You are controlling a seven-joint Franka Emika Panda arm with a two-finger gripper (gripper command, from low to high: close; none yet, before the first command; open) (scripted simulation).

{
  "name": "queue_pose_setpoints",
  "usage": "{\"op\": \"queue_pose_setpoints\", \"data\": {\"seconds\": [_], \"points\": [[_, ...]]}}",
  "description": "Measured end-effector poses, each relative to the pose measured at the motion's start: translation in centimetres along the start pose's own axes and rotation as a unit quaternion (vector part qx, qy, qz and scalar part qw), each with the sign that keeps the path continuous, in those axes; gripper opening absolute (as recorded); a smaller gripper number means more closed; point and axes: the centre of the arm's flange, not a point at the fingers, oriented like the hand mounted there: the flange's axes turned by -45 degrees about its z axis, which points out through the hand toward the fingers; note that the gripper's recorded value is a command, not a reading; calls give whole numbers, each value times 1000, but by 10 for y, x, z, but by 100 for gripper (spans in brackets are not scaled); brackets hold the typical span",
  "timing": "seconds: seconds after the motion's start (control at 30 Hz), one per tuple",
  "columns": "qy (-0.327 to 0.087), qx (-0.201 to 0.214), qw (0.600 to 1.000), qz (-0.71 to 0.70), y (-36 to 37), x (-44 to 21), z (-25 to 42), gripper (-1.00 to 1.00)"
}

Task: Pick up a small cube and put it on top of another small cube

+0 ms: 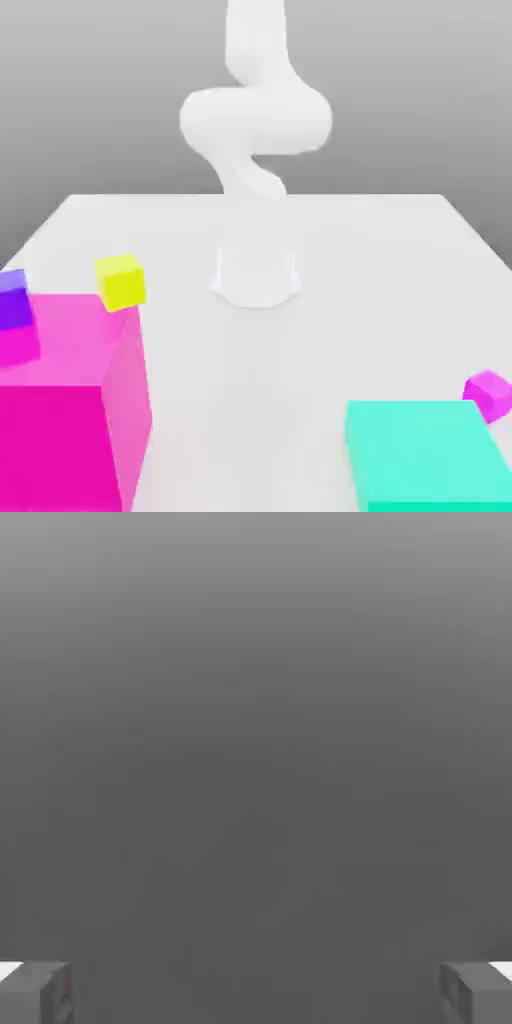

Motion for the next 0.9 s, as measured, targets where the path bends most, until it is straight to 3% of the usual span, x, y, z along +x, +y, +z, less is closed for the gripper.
{"op": "queue_pose_setpoints", "data": {"seconds": [0.2, 0.43, 0.7, 0.9], "points": [[-91, 66, 993, -32, -68, -25, 116, 0], [-194, 103, 972, -81, -161, -100, 224, 0], [-295, 103, 935, -165, -261, -239, 303, 0], [-347, 66, 911, -215, -285, -345, 345, 0]]}}
